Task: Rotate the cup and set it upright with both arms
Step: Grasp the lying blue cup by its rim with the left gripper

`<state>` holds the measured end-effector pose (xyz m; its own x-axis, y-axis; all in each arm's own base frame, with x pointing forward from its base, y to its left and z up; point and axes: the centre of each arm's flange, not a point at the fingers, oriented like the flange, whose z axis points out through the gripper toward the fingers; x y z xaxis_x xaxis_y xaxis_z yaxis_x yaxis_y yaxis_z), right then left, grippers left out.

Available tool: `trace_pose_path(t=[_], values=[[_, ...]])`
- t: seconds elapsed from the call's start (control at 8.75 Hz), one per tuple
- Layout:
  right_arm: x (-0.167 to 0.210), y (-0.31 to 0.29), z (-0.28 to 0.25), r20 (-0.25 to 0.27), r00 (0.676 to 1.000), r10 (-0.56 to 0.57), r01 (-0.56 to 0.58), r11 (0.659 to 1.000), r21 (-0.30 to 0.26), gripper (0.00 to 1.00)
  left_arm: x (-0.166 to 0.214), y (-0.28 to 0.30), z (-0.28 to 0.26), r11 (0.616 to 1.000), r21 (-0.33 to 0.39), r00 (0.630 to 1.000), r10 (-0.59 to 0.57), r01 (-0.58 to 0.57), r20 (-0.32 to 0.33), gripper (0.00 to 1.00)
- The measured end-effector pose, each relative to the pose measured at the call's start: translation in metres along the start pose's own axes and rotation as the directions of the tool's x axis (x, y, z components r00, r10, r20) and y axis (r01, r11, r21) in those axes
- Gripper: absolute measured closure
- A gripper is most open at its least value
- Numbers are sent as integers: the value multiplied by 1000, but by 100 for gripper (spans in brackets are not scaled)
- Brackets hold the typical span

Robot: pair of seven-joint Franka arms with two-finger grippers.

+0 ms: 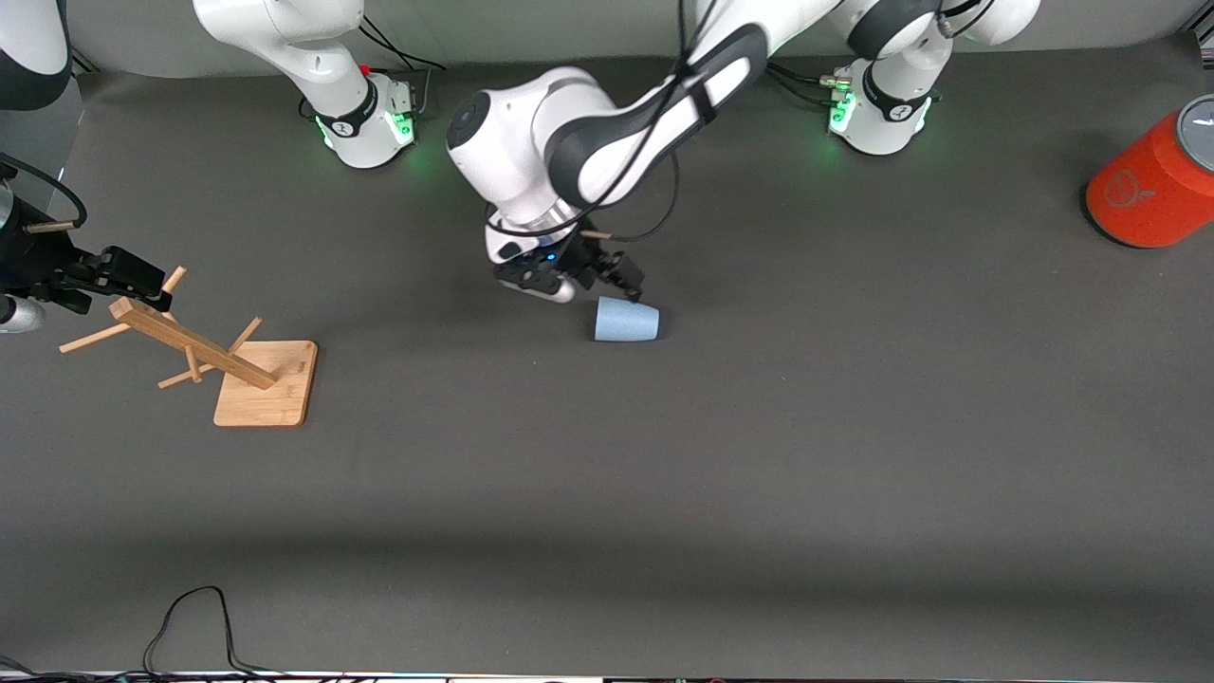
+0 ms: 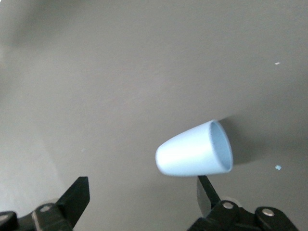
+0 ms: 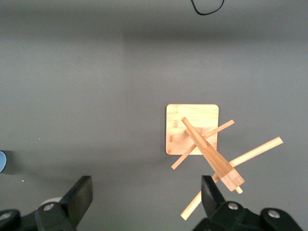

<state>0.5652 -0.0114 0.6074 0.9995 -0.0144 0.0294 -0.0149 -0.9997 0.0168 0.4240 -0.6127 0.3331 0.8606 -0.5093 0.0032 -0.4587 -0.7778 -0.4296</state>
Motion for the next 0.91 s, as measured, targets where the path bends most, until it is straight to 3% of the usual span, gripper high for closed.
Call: trace_pose_path(t=[0.23, 0.91], values=[[0, -1, 0, 0, 1000, -3, 3, 1000, 0, 0, 1, 51, 40, 999, 33, 998, 44, -42, -48, 0], [1, -1, 1, 2, 1000, -5, 5, 1000, 0, 0, 0, 77, 100, 986, 68, 988, 152, -151, -13, 6]])
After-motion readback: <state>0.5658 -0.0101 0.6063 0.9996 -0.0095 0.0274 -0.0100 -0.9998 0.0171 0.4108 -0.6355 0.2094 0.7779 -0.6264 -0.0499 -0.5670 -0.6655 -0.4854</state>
